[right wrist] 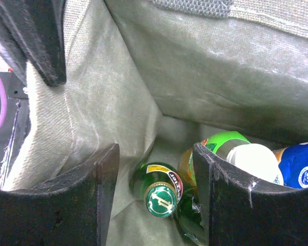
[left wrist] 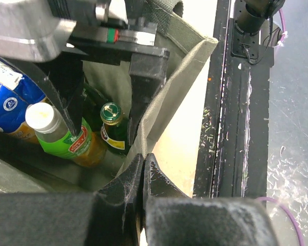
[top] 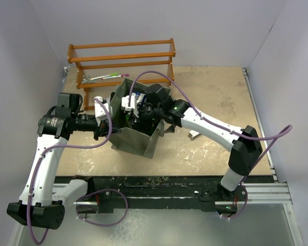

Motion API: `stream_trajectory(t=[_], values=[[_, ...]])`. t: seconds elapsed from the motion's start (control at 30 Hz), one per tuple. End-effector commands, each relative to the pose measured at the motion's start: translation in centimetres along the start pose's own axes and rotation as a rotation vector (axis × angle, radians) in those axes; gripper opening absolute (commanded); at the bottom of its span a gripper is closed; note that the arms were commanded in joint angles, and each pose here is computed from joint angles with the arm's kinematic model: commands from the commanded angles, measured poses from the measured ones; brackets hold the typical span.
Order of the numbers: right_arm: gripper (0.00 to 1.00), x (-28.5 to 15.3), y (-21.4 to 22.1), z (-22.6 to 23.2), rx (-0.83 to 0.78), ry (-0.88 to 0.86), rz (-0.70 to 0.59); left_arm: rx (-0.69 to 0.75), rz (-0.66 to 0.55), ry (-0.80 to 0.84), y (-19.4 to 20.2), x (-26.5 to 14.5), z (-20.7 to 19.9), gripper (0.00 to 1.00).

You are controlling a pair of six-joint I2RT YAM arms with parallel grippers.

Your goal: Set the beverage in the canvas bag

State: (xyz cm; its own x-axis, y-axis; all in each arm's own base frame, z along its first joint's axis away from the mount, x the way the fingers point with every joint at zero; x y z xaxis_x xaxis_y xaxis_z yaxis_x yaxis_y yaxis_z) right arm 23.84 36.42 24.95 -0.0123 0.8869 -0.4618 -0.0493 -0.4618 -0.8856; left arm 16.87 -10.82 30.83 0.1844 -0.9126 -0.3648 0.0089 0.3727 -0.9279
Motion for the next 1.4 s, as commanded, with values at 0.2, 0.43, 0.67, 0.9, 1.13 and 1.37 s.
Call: stream_trajectory(t=[0.2, 0.43, 0.67, 0.9, 1.13, 1.37], values=[[0.63, -4.3, -5.5, 2.2, -0.078, 0.004, -0.129, 0.027, -0.053, 0.021, -0.7, 0.0, -0.9, 0.0], [0.64, -8.5, -9.1, 3.1, -0.124, 0.104, -0.21, 0.02, -0.05, 0.002, -0.9, -0.1, -0.6, 0.0], [0.65, -14.1, -10.2, 1.9, -0.146, 0.266, -0.269, 0.005, -0.065, -0.008, -1.6, -0.2, -0.3, 0.02], [0.73, -24.1, -8.1, -0.2, -0.042, 0.512, -0.418, -0.025, -0.12, -0.034, -2.6, -0.6, -0.2, 0.06], [0.73, -31.0, -5.3, 0.2, -0.079, 0.885, -0.376, -0.083, -0.122, -0.125, -3.6, -1.1, 1.6, 0.09], [0.74, -32.9, -1.2, 0.5, -0.045, 1.084, -0.258, -0.073, -0.12, -0.17, -4.8, -1.6, 2.3, 0.17]])
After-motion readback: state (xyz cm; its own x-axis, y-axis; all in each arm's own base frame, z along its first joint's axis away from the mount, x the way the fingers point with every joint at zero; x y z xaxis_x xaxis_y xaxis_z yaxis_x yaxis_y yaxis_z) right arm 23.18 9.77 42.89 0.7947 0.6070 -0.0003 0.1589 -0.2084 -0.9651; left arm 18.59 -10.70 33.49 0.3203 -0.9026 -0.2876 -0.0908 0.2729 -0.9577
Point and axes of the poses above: each gripper's point midway between its finger pads, its own x axis out along the fingers, its own z axis along the line the jaws close on, y = z × x, the point moved 6 cm from there along -x, back along the fingers, and after that the axes turned 7 degrees about x, right-handed, at the moved point
